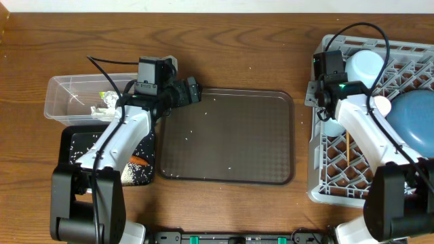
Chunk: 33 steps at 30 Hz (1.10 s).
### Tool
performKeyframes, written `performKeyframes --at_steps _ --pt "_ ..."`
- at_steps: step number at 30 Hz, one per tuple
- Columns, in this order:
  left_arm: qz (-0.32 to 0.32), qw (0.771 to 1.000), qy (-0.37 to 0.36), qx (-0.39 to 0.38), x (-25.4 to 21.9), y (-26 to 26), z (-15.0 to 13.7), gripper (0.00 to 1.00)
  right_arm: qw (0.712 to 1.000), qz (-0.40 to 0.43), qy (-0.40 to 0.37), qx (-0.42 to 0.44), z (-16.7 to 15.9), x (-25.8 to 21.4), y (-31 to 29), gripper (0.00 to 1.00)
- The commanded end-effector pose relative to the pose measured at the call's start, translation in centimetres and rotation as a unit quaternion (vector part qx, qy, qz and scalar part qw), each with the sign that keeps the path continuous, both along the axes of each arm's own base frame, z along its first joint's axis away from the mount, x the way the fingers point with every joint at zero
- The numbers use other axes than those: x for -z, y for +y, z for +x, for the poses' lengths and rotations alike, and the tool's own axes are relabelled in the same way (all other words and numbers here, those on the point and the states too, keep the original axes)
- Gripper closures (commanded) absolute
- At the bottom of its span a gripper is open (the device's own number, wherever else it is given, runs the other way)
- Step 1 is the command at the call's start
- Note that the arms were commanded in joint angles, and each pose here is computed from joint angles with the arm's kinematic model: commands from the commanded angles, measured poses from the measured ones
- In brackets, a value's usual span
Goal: Sort waste into correct bins and load items into the dishwasher rack
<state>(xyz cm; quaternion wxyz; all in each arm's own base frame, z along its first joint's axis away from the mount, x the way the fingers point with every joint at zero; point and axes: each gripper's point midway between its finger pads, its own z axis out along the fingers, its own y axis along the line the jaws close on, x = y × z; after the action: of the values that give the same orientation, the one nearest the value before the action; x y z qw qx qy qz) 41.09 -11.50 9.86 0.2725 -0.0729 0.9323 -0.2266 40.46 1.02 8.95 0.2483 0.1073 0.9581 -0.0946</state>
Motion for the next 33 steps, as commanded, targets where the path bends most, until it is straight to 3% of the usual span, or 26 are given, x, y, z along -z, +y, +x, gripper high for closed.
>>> performKeyframes --at_steps 1,6,11,19,33 --pt "0.005 1.000 0.001 -0.004 0.1 0.1 -0.1 0.02 1.000 -0.009 0.015 0.001 -0.3 1.2 -0.4 0.57" --pt "0.005 1.000 0.001 -0.004 0.1 0.1 -0.1 0.02 1.000 -0.012 0.021 -0.011 -0.1 1.8 -0.3 0.80" --pt "0.005 1.000 0.001 -0.004 0.1 0.1 -0.1 0.02 0.998 -0.025 0.031 -0.045 -0.1 1.9 -0.1 0.98" --pt "0.005 1.000 0.001 -0.004 0.1 0.1 -0.1 0.02 0.987 -0.002 0.054 -0.150 -0.4 2.4 2.2 0.99" --pt "0.005 1.000 0.001 -0.004 0.1 0.1 -0.1 0.02 0.972 -0.019 0.092 -0.216 -1.7 3.0 2.7 0.99"
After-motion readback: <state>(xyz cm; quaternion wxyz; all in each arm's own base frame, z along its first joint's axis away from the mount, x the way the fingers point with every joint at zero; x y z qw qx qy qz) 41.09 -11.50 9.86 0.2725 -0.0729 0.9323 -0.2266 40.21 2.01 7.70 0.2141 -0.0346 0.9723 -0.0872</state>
